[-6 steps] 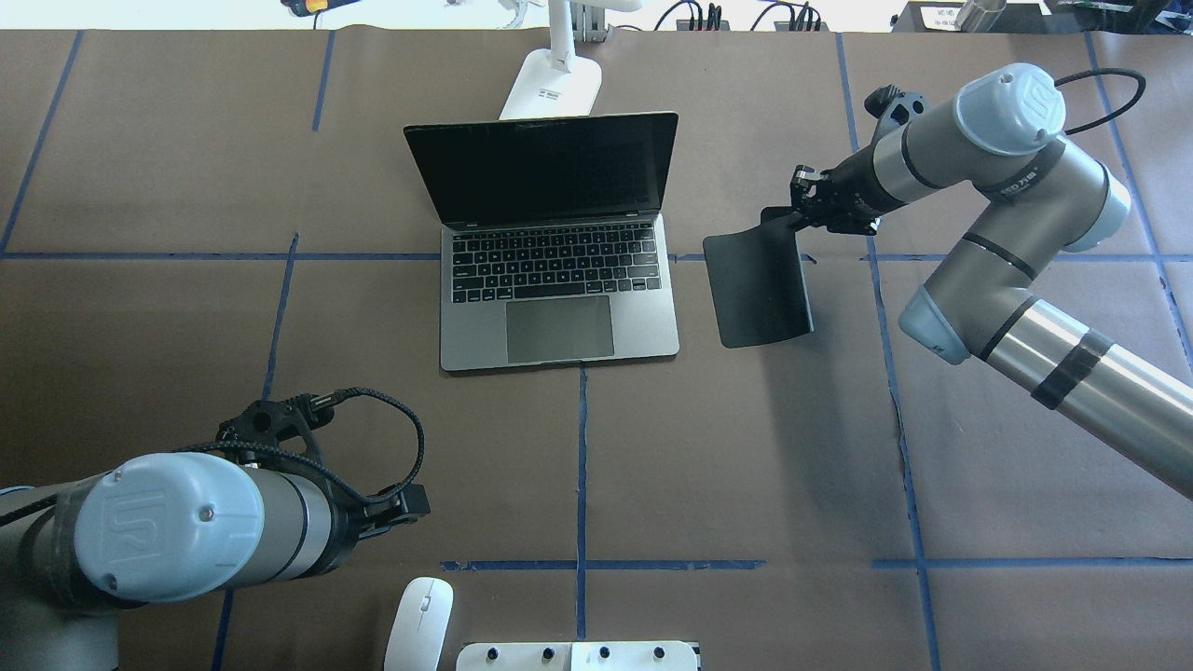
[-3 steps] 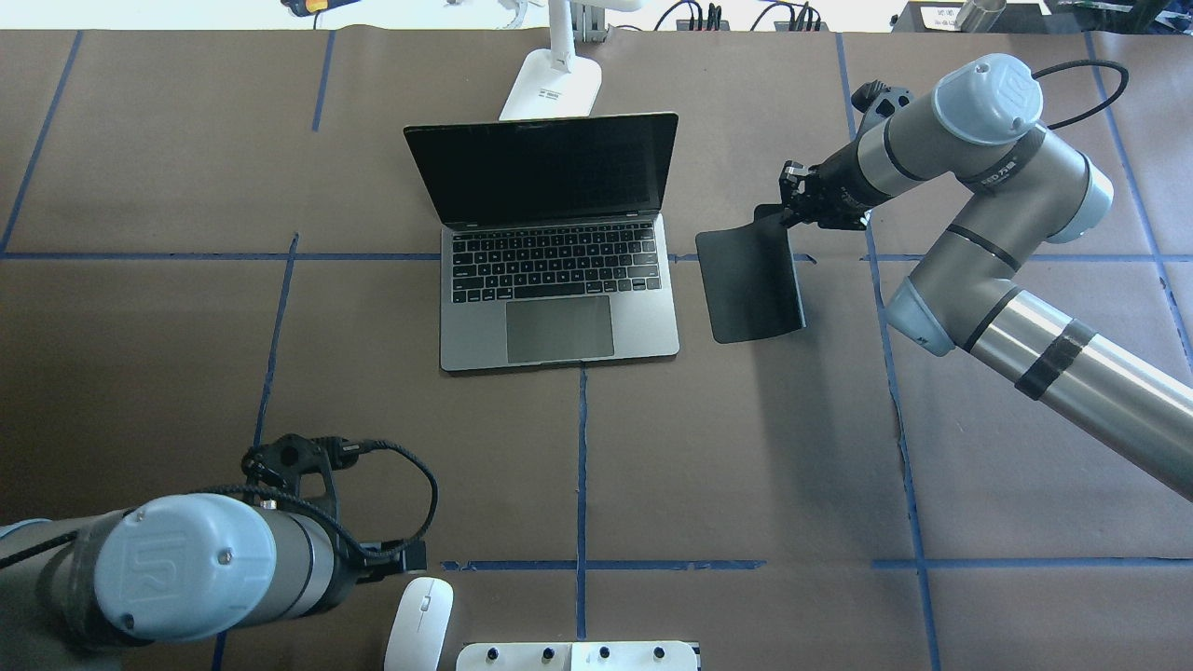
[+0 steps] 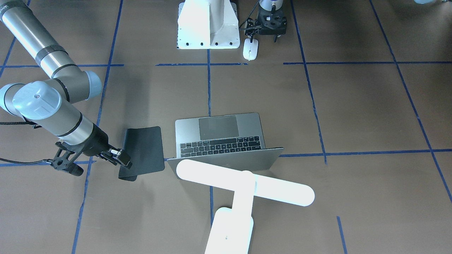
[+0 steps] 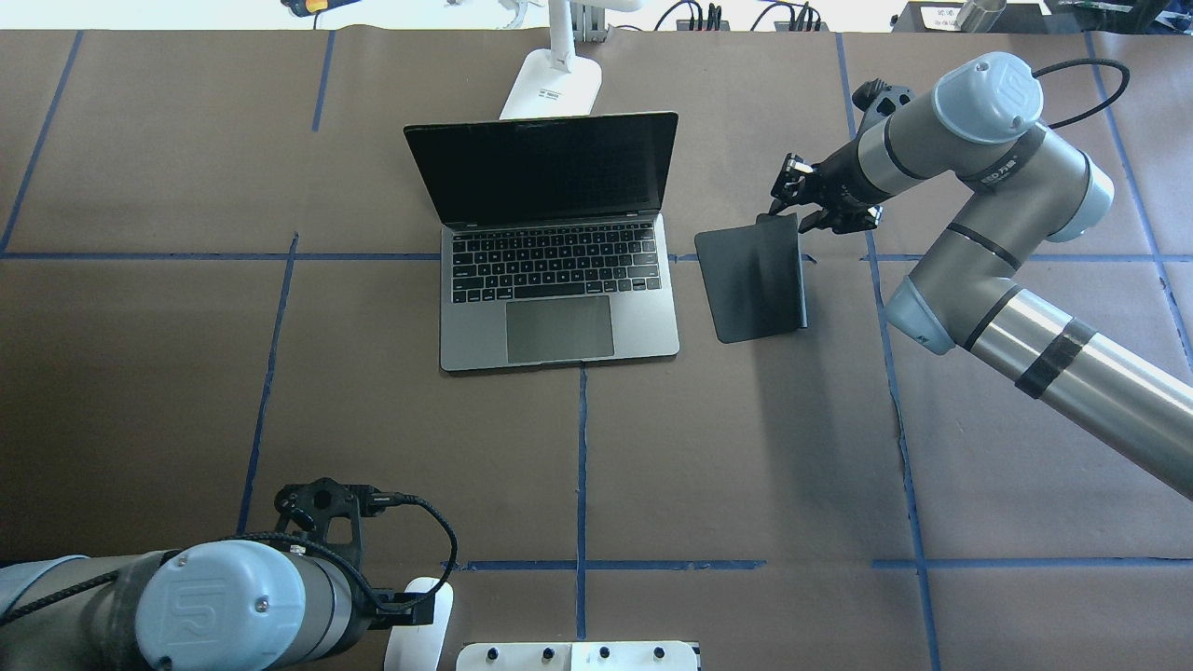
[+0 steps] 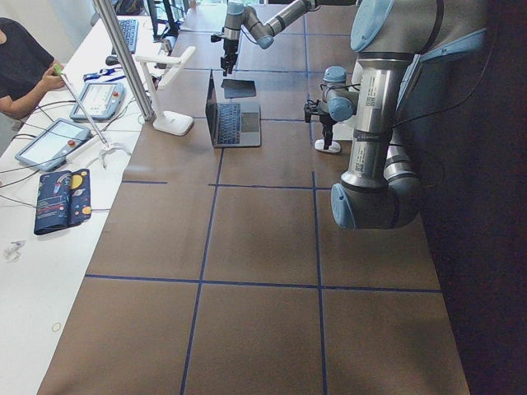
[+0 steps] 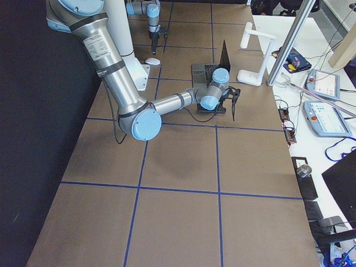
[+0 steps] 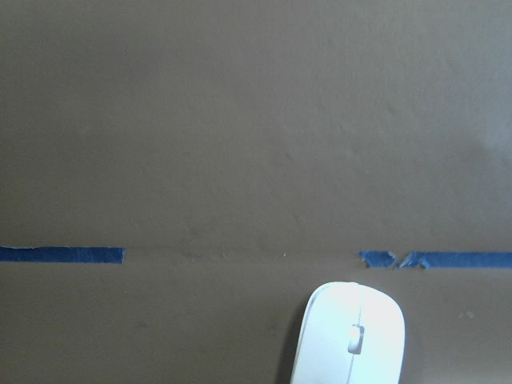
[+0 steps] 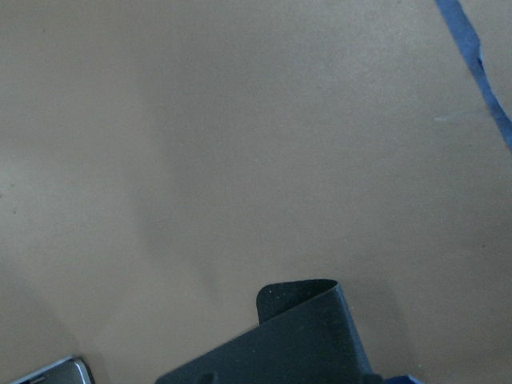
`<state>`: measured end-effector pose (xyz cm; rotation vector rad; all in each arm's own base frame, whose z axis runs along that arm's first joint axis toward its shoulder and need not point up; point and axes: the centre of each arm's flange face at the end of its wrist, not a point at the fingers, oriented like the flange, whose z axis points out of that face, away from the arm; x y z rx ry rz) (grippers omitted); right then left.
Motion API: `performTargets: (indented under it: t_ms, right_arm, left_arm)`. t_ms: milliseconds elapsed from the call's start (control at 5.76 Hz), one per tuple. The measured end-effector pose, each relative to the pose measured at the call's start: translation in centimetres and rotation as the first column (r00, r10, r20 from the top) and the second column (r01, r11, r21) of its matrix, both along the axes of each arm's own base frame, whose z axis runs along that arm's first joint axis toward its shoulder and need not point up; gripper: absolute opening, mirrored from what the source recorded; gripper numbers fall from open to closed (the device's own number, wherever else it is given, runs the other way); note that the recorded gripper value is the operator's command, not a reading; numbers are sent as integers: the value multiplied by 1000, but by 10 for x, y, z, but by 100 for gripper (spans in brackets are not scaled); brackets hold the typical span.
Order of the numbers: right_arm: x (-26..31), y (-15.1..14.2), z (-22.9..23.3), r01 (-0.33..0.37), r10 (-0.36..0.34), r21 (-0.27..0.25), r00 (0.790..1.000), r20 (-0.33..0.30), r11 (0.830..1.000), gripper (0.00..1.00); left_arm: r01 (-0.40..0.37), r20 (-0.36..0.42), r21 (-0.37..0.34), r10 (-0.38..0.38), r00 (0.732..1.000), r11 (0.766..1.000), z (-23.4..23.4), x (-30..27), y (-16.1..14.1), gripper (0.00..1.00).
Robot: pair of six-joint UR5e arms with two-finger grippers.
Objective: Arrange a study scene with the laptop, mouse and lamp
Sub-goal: 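Release the mouse pad with right gripper while left gripper grasps white mouse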
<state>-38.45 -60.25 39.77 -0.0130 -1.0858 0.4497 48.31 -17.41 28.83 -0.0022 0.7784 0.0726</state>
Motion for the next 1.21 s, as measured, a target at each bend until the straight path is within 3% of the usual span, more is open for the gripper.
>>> performTargets:
  t_ms: [347,694,1215]
  right_arm:
    - [48,-11,7,-13,14,-26,1000,26,1000,100]
    - [77,-13,13,-18,20,-40,999,42,999,100]
    - [82,-12,7,-21,22,-30,999,49,999,100]
  left_arm:
    - [-88,-62,100,95,994,991,5,16,0,99]
    - [-141,-69,165,154,986,976,15,26,1,99]
    - [-181,-53,185,194,980,966,23,39,7,100]
